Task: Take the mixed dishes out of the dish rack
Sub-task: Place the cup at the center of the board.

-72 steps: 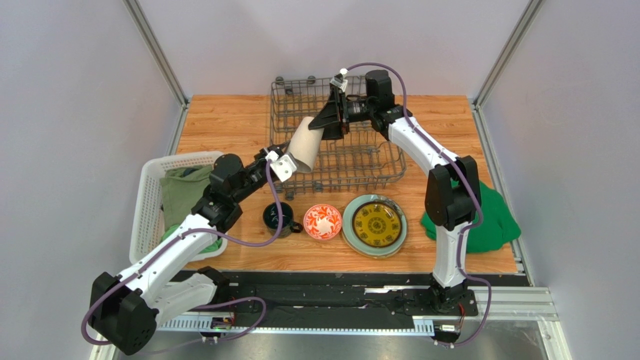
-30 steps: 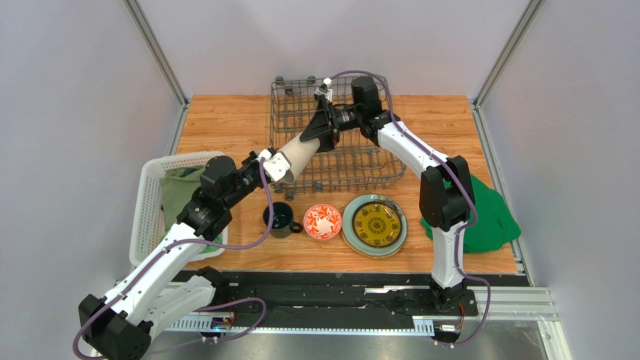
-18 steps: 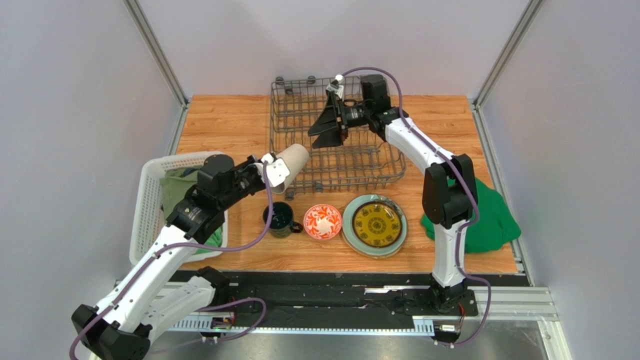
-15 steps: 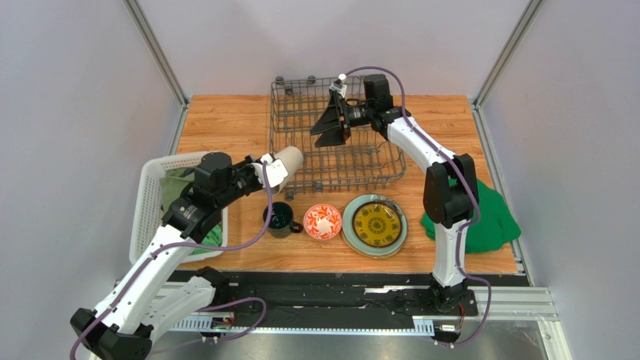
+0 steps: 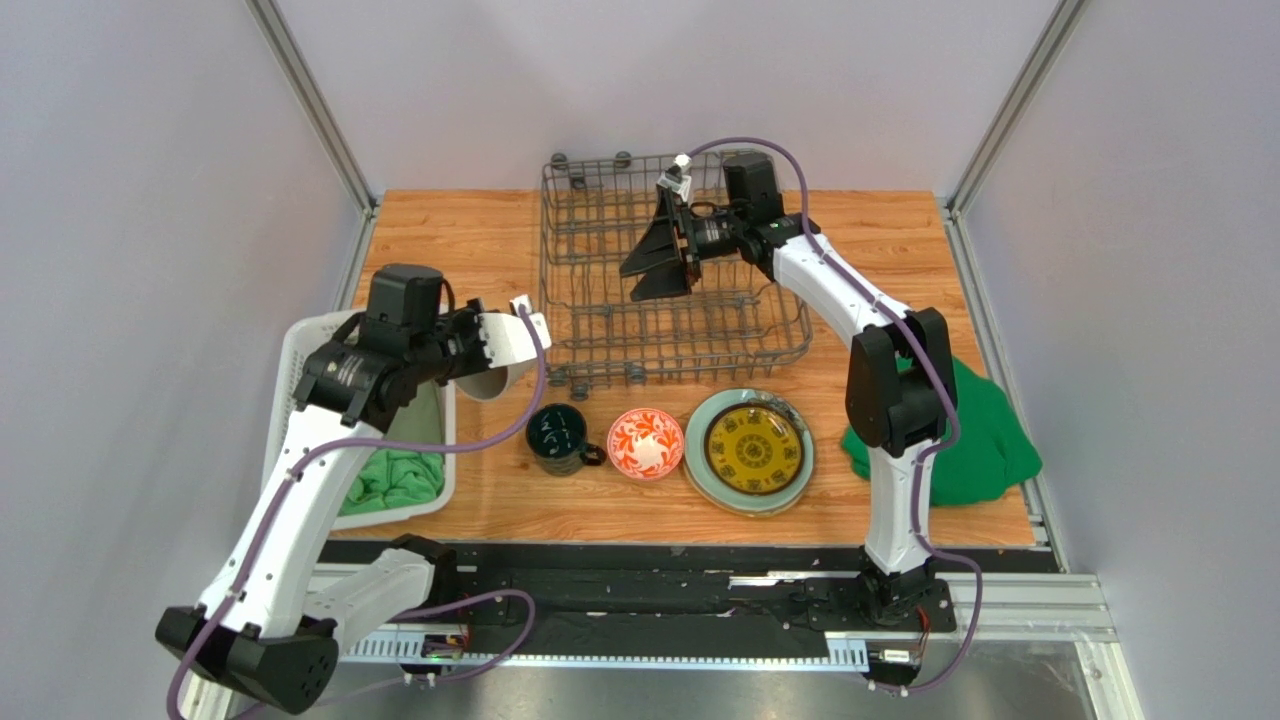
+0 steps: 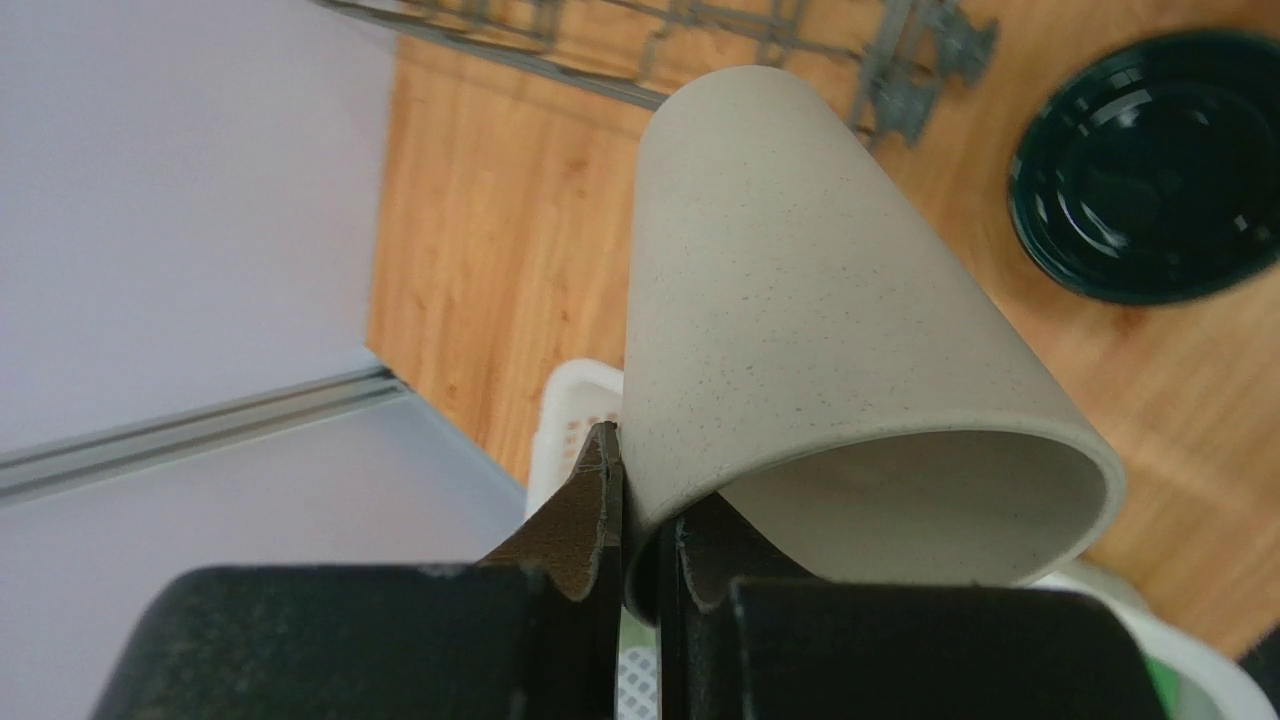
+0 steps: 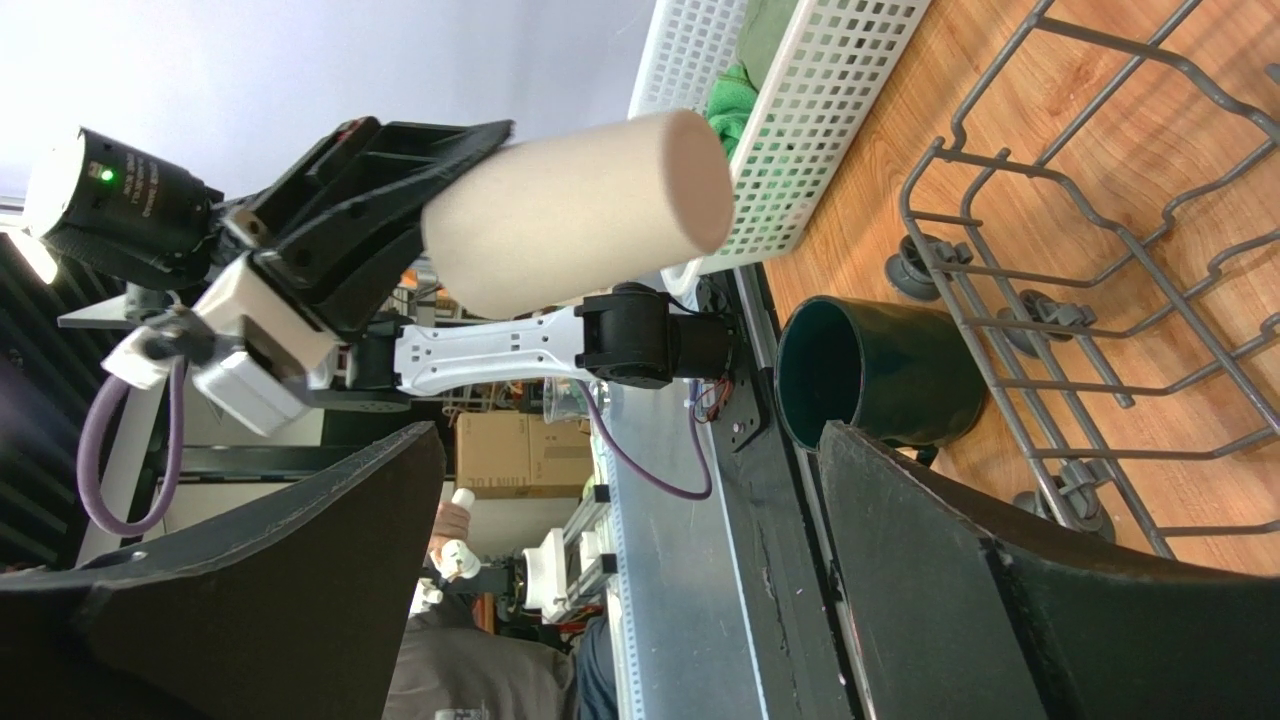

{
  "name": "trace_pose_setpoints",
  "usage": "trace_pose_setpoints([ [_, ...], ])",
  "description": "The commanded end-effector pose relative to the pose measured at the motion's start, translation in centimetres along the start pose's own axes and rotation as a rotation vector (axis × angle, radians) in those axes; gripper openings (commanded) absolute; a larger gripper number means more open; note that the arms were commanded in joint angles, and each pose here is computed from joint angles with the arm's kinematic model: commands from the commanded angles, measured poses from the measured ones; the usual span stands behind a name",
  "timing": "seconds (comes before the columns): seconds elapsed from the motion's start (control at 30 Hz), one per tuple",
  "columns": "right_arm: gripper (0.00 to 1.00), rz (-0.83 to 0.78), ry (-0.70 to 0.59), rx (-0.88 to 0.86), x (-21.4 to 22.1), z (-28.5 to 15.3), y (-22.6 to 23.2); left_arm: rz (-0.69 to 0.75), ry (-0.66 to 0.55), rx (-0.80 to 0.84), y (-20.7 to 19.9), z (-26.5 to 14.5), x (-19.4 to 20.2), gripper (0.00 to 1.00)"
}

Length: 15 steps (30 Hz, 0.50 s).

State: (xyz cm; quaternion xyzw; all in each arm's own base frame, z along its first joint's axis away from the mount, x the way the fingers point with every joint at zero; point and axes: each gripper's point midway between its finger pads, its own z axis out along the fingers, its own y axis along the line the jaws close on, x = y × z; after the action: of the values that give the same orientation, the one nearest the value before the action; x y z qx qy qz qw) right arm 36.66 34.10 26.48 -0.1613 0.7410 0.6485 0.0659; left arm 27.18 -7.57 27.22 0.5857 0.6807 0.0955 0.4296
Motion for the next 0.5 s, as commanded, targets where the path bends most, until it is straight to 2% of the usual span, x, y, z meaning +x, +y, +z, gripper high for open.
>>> trace_pose_setpoints([
  [0.0,0.99,-0.067,-0.012,-0.002,-0.3,-0.1,1.7,0.082,0.121,0.211,-2.6,0.2,2.2,0.0],
  [0.47,0.99,-0.079,-0.007,-0.001,0.5,-0.4,2.1,0.108,0.352,0.533,-4.6,2.4,6.0,0.0],
])
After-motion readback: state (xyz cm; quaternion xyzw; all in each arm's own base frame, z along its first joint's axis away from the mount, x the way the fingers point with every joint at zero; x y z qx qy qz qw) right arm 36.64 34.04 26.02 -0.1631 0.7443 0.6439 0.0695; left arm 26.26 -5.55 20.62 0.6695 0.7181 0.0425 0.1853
